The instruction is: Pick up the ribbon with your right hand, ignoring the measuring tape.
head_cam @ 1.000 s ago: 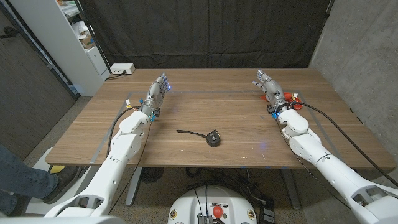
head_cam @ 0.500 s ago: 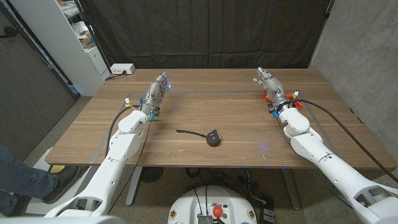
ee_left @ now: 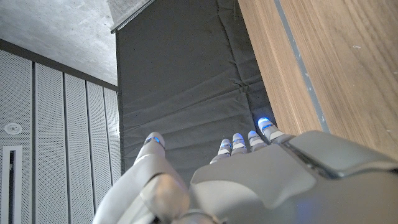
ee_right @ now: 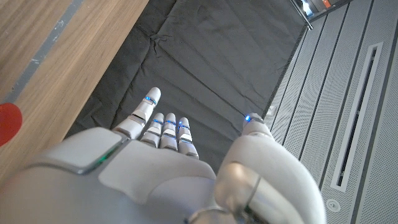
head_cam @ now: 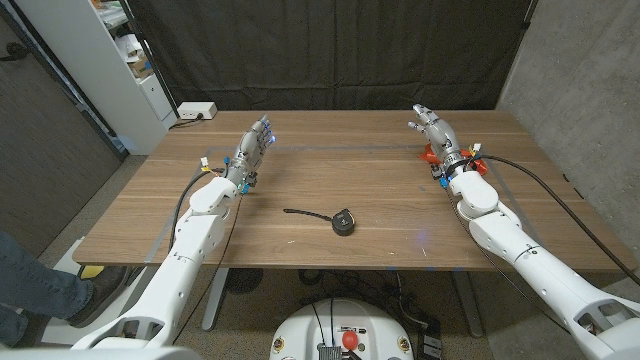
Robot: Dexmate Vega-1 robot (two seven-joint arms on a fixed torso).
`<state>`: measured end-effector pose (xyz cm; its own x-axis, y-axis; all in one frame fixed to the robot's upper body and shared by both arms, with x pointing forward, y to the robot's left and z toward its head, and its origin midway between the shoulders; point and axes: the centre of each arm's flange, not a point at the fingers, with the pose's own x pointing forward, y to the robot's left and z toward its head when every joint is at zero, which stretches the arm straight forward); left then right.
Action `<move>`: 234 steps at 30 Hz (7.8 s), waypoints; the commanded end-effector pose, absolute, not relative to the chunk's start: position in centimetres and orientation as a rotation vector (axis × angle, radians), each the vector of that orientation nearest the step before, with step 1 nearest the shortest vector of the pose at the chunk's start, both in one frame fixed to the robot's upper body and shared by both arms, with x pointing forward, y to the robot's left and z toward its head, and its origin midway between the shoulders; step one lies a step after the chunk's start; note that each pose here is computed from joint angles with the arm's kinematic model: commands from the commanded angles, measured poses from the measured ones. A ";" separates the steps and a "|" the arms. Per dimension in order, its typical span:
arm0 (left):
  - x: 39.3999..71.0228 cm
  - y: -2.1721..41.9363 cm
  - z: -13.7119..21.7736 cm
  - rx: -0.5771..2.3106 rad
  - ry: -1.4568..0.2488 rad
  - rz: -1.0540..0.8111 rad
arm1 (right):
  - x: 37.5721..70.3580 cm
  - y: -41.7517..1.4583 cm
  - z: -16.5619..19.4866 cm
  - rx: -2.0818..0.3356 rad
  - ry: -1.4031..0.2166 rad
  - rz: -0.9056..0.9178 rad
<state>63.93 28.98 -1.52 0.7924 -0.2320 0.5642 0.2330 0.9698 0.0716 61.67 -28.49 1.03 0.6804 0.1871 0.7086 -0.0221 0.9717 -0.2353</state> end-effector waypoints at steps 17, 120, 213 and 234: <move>63.7 29.6 -1.7 -0.009 -0.628 -0.257 | 60.3 -28.1 2.7 -0.412 -0.874 0.011; 63.4 28.9 -1.6 0.009 -0.620 -0.277 | 57.3 -29.9 4.4 -1.052 -0.794 -0.305; 62.6 28.5 -2.1 0.020 -0.616 -0.277 | 57.9 -31.4 6.8 -1.322 -0.403 -0.298; 63.0 28.5 -1.9 0.029 -0.606 -0.282 | 58.8 -31.2 7.7 -1.375 -0.311 -0.265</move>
